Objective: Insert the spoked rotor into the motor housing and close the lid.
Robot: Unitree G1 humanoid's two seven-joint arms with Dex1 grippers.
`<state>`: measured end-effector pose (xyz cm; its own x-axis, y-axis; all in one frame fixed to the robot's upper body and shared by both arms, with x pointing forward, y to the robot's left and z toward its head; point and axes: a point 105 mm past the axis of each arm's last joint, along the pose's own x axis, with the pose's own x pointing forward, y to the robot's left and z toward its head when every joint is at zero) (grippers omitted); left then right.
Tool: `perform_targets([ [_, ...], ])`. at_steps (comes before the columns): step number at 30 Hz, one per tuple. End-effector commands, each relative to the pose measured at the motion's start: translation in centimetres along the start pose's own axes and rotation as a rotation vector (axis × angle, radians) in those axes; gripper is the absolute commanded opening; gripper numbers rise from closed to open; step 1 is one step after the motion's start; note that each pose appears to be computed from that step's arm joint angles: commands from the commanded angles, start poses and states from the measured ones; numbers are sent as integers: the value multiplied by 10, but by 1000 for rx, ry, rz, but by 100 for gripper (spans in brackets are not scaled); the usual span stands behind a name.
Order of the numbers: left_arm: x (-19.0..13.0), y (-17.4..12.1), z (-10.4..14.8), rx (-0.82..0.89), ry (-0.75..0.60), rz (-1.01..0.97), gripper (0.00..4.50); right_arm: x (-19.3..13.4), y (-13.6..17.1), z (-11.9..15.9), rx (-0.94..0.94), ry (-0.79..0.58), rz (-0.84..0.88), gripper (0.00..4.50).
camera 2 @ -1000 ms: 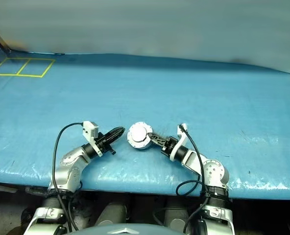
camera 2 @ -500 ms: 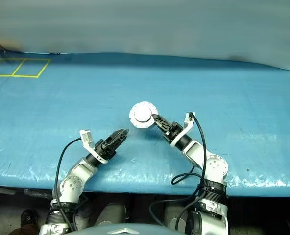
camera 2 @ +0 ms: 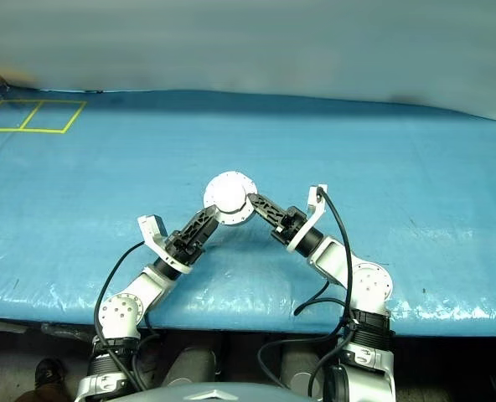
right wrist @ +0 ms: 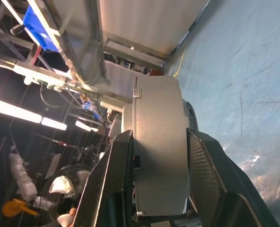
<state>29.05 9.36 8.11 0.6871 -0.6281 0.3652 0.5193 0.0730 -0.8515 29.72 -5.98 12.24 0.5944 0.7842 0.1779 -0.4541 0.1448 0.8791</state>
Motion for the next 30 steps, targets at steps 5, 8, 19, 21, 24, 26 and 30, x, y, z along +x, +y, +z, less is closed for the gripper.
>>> perform_targets([
  [5, 11, -11, -7, -6, 46, -75, 446, 10, 36, -14, -61, 74, 153, 130],
  [8, 12, -13, -9, 25, 59, -90, 446, 11, 35, -15, -64, 81, 151, 130],
  [19, 8, -12, -3, 19, 17, -94, 254, 13, 21, -2, -48, 18, 82, 130],
  [21, 8, -11, -3, 18, 15, -93, 254, 14, 17, -2, -54, 22, 56, 130],
  [24, 8, -7, -2, 32, 8, -60, 254, 15, 10, 0, -95, 10, 12, 130],
  [26, 9, -6, -2, 36, 3, -53, 254, 14, 8, 1, -113, 5, -2, 164],
  [30, 8, -2, 2, 50, -31, -19, 254, 14, 11, 4, -169, -5, 5, 295],
])
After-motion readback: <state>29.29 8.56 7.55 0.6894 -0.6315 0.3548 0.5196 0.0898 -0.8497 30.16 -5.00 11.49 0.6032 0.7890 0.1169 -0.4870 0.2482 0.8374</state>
